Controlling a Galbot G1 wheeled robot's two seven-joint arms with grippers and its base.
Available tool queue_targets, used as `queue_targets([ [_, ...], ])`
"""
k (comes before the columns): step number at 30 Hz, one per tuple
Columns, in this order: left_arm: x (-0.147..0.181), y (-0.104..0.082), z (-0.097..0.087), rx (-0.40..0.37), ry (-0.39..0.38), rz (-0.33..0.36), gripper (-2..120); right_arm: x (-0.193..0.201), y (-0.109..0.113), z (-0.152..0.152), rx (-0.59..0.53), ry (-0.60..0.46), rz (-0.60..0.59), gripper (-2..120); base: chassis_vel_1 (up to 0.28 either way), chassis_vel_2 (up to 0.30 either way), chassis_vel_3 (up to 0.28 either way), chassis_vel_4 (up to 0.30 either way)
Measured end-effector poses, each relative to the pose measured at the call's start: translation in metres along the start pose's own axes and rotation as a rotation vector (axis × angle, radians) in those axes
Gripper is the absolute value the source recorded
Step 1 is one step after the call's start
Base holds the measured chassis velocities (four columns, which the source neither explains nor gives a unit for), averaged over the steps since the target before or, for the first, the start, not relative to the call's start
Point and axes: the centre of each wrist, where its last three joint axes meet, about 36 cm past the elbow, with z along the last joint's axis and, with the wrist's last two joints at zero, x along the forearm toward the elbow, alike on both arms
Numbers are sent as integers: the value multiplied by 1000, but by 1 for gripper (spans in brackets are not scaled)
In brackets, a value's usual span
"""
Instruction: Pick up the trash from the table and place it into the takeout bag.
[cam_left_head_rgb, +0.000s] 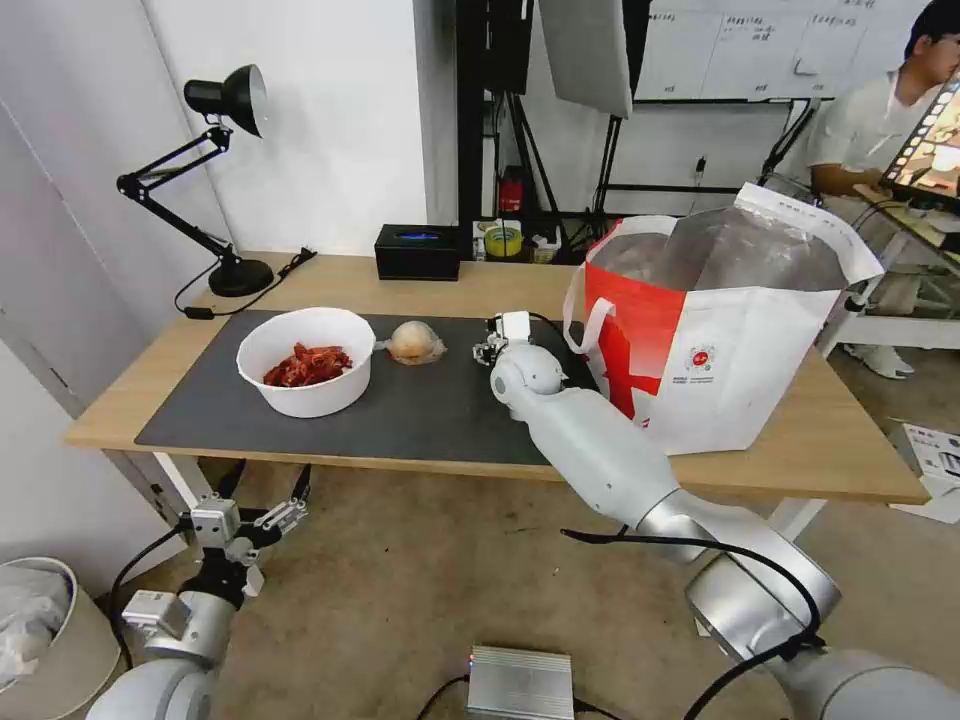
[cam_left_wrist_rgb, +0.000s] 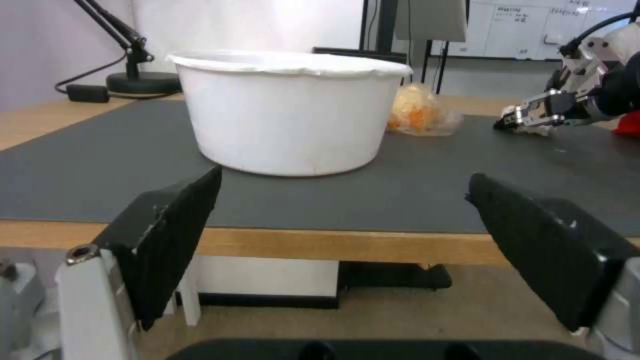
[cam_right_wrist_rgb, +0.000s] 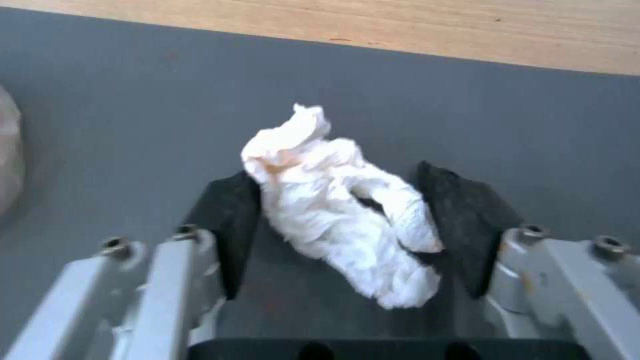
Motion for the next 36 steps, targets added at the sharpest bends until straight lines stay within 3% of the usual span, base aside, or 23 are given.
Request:
queue_targets([
  [5, 0, -1, -1, -1, -3, 2, 100, 0, 0, 0, -5, 1, -2, 45, 0, 0, 0, 0],
  [8, 0, -2, -1, 2, -3, 0, 100, 0, 0, 0, -6, 1, -4, 29, 0, 0, 0, 0],
  [17, 0, -5, 2, 8, 0, 0, 100, 2, 3, 7, -19, -21, 15, 0, 0, 0, 0, 0],
  [25, 0, -5, 1, 7, -3, 2, 100, 11, 5, 4, -40, -75, 10, 0, 0, 0, 0, 0],
  [36, 1, -1, -5, -4, -12, 3, 100, 47, 2, 16, -77, -316, -133, 0, 0, 0, 0, 0],
])
